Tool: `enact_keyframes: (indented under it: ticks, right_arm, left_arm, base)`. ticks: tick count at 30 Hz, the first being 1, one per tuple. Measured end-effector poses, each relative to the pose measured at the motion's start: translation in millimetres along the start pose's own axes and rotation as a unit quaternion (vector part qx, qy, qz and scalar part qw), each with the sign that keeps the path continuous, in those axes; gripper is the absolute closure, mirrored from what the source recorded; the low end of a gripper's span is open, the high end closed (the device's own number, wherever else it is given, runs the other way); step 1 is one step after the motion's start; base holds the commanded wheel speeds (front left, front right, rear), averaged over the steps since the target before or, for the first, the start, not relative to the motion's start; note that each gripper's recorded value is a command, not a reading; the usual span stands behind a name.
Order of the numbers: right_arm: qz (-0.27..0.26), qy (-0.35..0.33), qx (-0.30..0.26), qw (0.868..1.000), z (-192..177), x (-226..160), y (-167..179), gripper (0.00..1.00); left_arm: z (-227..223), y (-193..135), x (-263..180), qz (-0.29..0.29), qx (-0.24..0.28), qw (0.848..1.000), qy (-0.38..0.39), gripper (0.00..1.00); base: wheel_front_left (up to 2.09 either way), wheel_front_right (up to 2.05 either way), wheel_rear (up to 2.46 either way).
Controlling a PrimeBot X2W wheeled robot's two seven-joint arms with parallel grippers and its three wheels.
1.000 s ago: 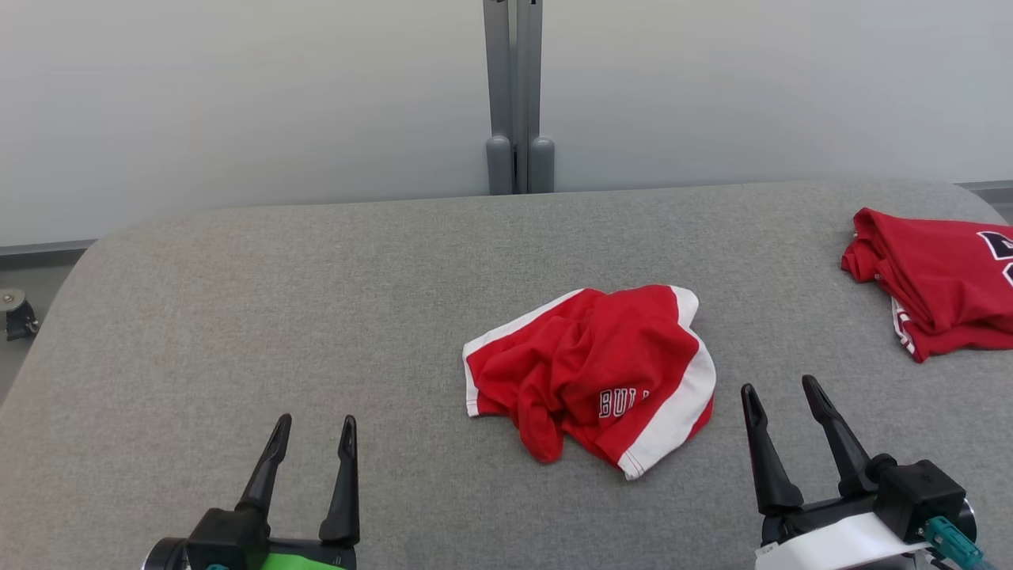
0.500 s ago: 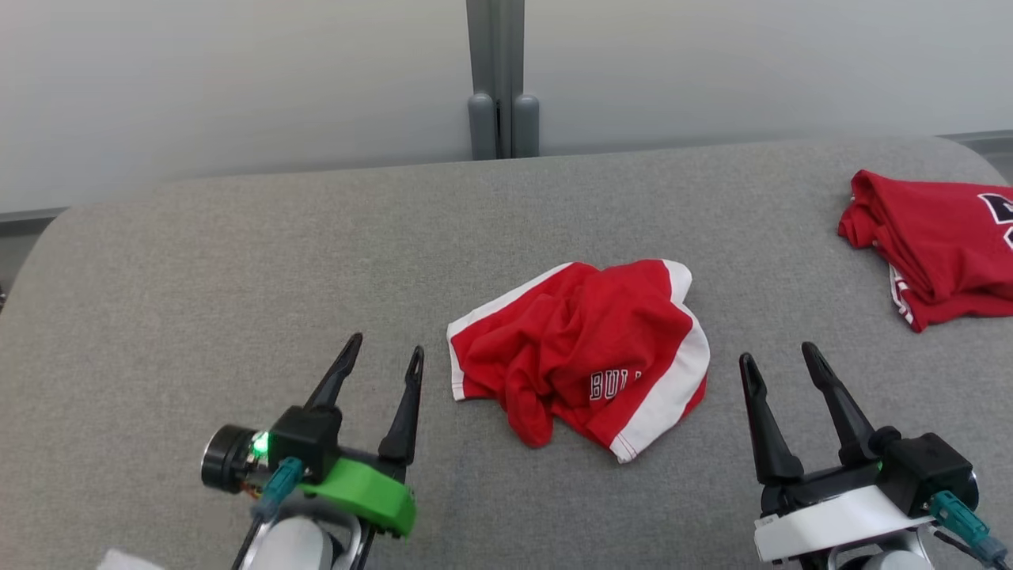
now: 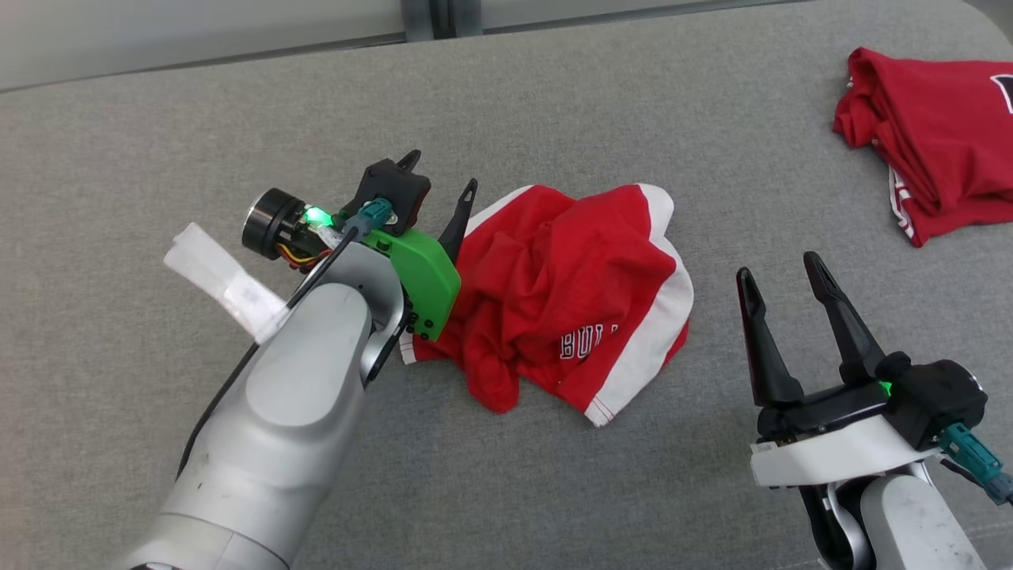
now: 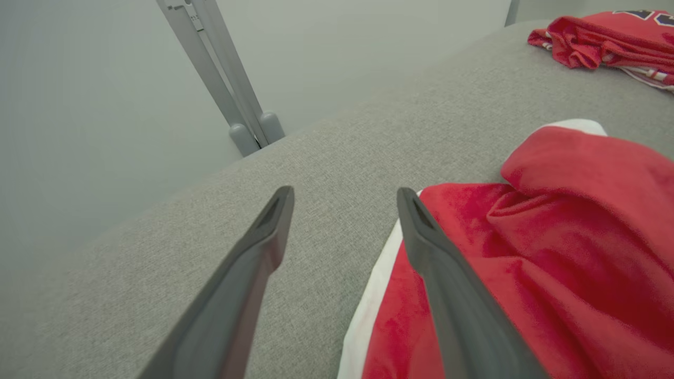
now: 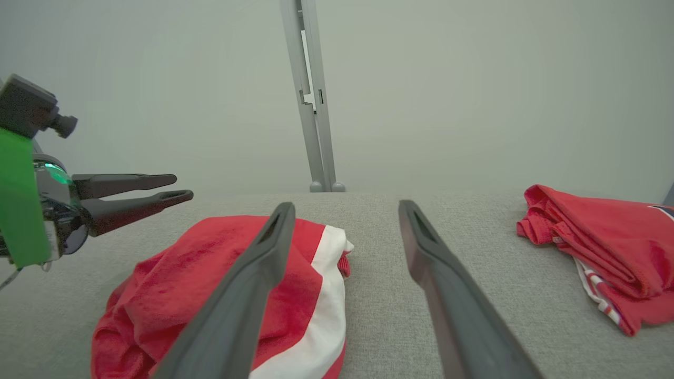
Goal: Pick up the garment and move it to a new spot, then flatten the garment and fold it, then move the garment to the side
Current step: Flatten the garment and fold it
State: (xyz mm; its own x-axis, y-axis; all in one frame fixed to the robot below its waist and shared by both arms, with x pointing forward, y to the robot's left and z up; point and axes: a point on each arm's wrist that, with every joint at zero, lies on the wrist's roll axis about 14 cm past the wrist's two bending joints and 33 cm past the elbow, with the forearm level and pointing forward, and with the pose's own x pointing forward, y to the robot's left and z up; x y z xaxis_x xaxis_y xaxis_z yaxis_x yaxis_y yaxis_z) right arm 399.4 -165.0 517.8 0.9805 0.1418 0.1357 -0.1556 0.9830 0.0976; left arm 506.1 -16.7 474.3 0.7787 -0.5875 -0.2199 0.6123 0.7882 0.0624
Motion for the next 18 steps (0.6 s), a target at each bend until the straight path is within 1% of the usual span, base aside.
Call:
enact_keyframes:
  ticks: [1, 3, 6, 9, 13, 14, 15, 18]
  right_arm:
    - [-0.001, 0.004, -0.001, 1.000, -2.8, 1.0, -1.5, 0.00]
    - [-0.008, 0.012, -0.006, 1.000, -9.1, 2.5, -7.1, 0.00]
    - [-0.021, 0.024, -0.009, 0.999, -17.1, 1.8, -16.1, 0.00]
    - [-0.033, 0.032, -0.013, 0.999, -22.3, 1.2, -24.6, 0.00]
    - [-0.046, 0.042, -0.016, 0.998, -28.3, -1.4, -32.4, 0.00]
    - [-0.049, 0.044, -0.016, 0.998, -28.9, -2.2, -33.7, 0.00]
    - [-0.052, 0.045, -0.017, 0.998, -29.3, -3.2, -35.3, 0.00]
    - [-0.057, 0.046, -0.019, 0.997, -29.4, -4.9, -38.6, 0.00]
  left_arm:
    - [-8.2, -2.9, 5.3, -0.008, -0.001, 1.000, 0.019, 0.00]
    - [-32.7, -12.5, 14.8, -0.028, -0.020, 0.997, 0.073, 0.00]
    - [-65.8, -25.8, 21.9, -0.054, -0.035, 0.987, 0.147, 0.00]
    - [-86.0, -36.1, 27.5, -0.073, -0.057, 0.977, 0.193, 0.00]
    - [-105.0, -38.4, 34.4, -0.081, -0.057, 0.967, 0.237, 0.00]
    - [-107.4, -40.3, 35.0, -0.084, -0.059, 0.965, 0.242, 0.64]
    - [-106.8, -43.0, 37.1, -0.088, -0.064, 0.964, 0.241, 1.00]
    - [-96.0, -50.6, 43.7, -0.101, -0.063, 0.971, 0.207, 1.00]
  base:
    - [0.00, 0.00, 0.00]
    - [0.00, 0.00, 0.00]
    - [0.00, 0.00, 0.00]
    - [0.00, 0.00, 0.00]
    - [0.00, 0.00, 0.00]
    - [0.00, 0.00, 0.00]
    - [0.00, 0.00, 0.00]
    - [0.00, 0.00, 0.00]
